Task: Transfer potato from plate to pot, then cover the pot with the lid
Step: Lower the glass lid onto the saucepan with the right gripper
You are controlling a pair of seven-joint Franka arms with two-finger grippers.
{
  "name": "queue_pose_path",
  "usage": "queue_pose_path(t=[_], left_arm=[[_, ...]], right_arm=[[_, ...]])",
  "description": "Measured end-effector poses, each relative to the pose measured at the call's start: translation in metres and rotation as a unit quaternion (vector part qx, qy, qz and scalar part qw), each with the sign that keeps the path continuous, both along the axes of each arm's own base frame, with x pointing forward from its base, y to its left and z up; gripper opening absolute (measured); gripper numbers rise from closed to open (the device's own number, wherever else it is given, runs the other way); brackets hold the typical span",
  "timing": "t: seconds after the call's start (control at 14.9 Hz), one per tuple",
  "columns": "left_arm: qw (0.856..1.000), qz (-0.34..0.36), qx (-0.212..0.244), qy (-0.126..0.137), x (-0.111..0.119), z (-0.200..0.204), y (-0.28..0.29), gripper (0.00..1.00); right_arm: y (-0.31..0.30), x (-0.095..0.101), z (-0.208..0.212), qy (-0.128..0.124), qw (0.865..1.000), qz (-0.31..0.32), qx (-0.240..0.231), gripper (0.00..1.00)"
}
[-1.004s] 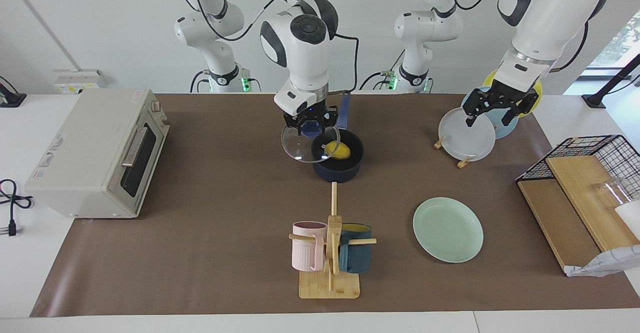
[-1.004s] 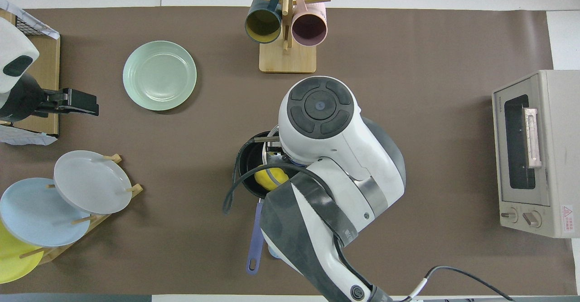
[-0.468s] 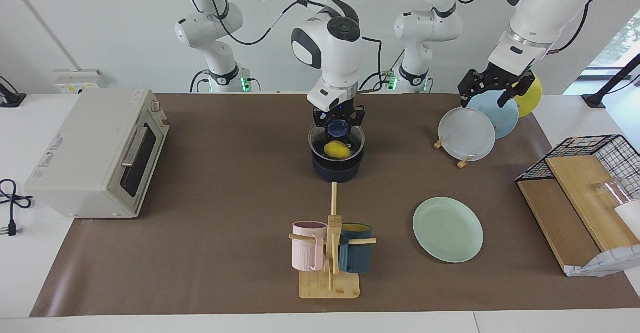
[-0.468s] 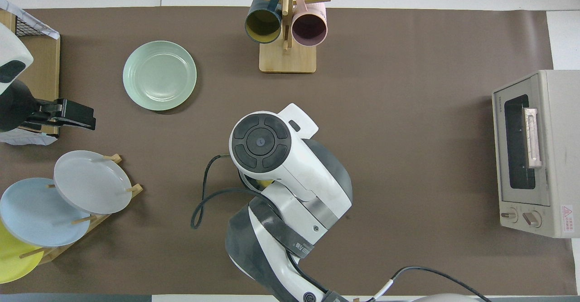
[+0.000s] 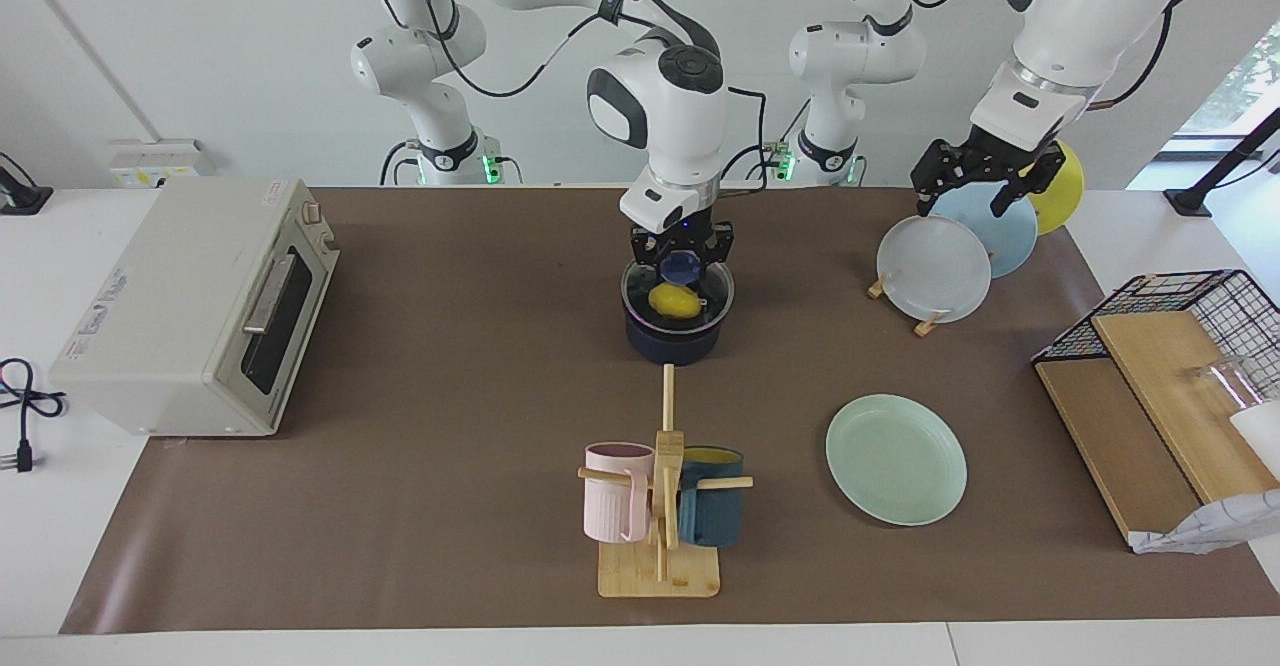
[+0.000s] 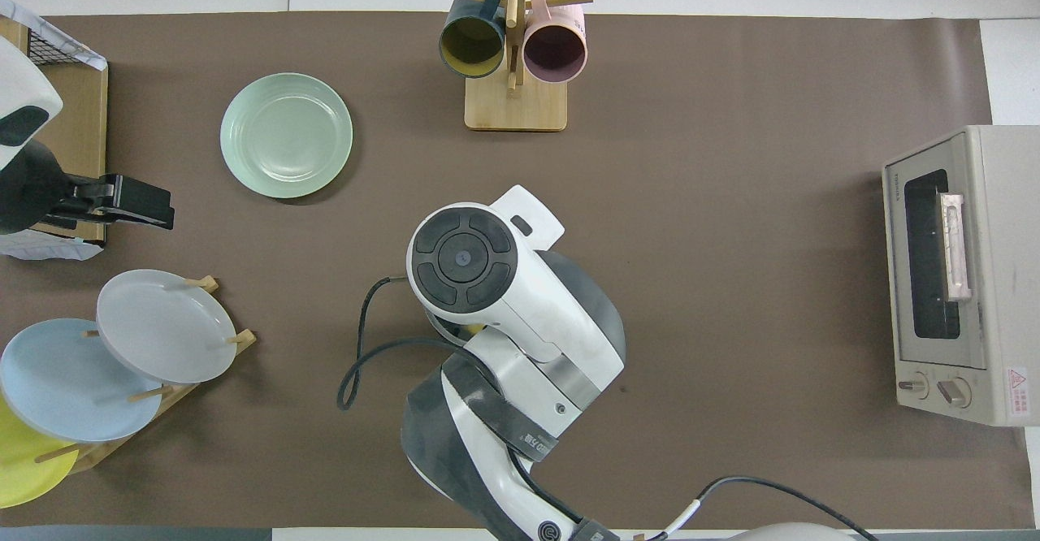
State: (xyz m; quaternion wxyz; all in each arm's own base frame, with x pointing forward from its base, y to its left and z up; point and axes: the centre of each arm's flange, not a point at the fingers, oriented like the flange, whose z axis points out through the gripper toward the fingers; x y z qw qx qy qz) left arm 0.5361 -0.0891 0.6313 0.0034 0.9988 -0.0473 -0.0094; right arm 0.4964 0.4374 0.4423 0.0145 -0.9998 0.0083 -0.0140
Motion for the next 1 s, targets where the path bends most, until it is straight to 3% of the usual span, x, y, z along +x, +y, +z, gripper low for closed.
queue_pose_path(t=[1.0], left_arm=[[1.000,0.021,0.000,-0.003,0.003,0.000,0.003,1.00]], right_arm=[[0.000,-0.008,-0.033,0.007,1.000,0.005,-0.005,0.67]])
